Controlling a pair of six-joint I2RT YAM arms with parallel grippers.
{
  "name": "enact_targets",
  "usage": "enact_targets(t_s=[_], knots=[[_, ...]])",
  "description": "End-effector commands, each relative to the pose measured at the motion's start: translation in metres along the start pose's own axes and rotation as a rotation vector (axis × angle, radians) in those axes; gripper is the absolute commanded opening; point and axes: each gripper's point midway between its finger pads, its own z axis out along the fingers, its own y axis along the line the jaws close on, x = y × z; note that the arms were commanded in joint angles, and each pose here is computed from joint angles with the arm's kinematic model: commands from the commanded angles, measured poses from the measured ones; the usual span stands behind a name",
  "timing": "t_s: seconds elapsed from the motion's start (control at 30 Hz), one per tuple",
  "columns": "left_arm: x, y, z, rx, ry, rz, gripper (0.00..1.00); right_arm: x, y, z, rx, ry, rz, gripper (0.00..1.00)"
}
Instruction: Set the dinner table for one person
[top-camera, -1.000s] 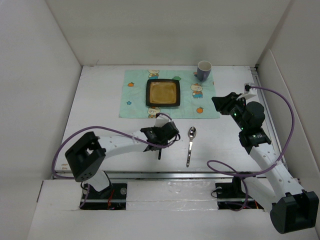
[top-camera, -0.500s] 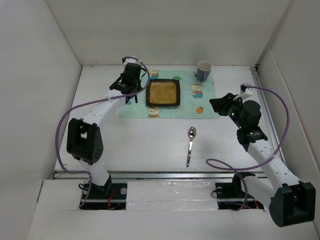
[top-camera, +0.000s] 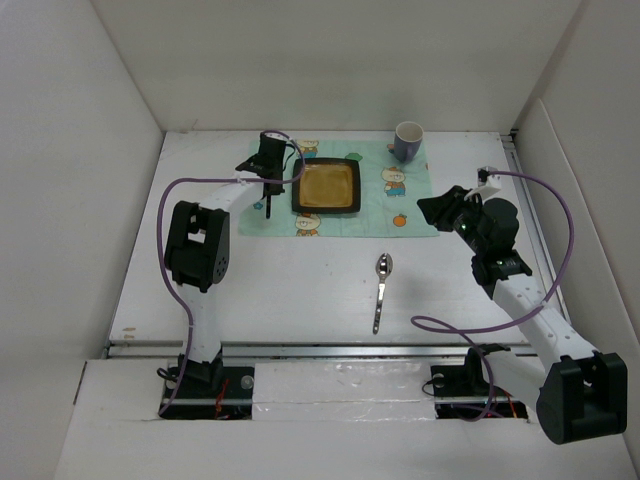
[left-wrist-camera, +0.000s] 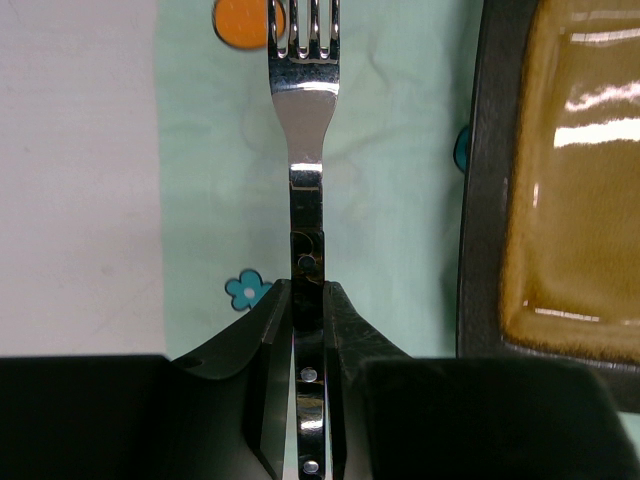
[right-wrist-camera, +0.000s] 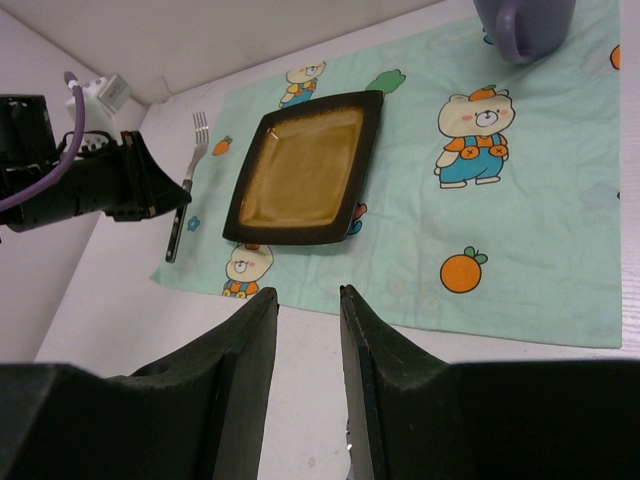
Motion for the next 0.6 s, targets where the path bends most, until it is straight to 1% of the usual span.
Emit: enact_targets(t_s=[0.0,0.2,0.57], knots=[[-0.031,0.002,0.004,0.012,-0.078,-0.005,0.0,-0.012,0.005,0.003,-0.033,-0.047,-0.02,0.37],[-0.018,-0.001,0.027,0.029,-0.052,0.002,0.0,-0.005,0.005,0.008,-0.035,-0.024,-0.017,0.37],[-0.032,-0.008,0.033,0.045,-0.09,-0.012,0.0,-0.003,0.007,0.011,-0.032,-0.022,-0.022,0.37]])
